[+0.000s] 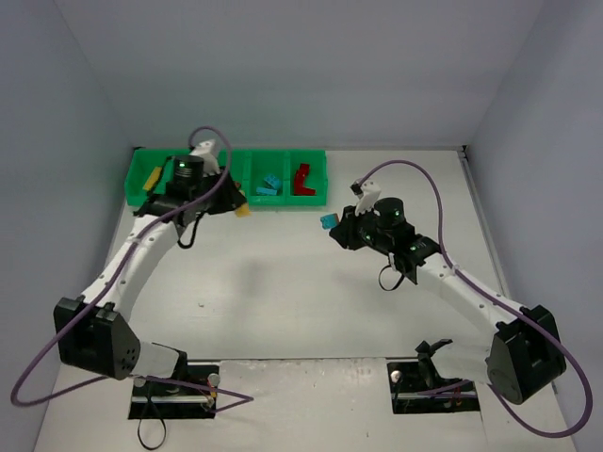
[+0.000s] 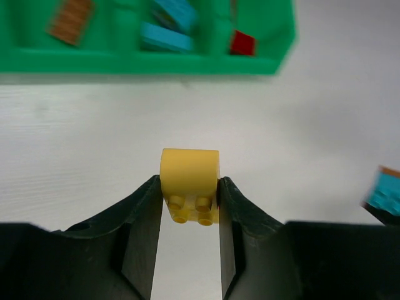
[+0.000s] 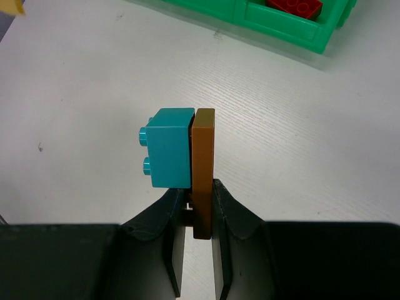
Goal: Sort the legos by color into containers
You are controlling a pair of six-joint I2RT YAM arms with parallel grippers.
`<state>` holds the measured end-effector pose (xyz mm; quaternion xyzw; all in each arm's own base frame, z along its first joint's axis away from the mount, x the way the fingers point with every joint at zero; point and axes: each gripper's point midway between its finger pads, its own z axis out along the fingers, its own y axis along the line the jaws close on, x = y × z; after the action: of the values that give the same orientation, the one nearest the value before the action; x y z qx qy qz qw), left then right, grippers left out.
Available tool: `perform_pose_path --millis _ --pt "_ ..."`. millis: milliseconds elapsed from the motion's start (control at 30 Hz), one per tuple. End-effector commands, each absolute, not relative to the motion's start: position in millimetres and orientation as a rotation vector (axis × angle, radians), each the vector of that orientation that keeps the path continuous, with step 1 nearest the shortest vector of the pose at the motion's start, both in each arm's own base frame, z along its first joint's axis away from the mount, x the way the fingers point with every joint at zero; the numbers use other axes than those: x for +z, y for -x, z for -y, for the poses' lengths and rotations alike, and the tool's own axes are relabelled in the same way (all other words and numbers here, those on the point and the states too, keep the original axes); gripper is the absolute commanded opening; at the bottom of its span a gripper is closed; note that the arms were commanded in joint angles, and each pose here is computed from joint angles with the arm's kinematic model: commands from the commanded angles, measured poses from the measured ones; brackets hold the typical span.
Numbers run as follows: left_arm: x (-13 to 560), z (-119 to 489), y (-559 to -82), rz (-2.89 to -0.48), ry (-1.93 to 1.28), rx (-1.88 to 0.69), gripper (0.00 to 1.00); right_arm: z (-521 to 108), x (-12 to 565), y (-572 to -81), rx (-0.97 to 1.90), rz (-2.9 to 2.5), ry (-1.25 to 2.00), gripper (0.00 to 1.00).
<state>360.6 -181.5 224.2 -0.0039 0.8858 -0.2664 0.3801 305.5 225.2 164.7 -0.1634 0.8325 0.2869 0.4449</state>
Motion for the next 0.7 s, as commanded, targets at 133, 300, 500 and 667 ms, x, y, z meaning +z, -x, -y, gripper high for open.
perform_pose_path --millis 133,300,500,667 --pt "278 9 -412 -2.03 0.12 -0.022 0.0 -223 202 -310 0.706 -1.95 0.41 0.0" --pt "291 -76 -452 -1.977 0.201 0.173 0.0 -225 201 -304 0.73 -1.959 0.428 0.0" --pt "272 -116 -510 -2.009 0.182 0.265 0.0 -227 197 -301 0.742 -1.97 0.447 0.0" --pt "252 -142 -556 -2.047 0.123 0.358 0.0 -225 188 -297 0.742 -2.013 0.439 0.0"
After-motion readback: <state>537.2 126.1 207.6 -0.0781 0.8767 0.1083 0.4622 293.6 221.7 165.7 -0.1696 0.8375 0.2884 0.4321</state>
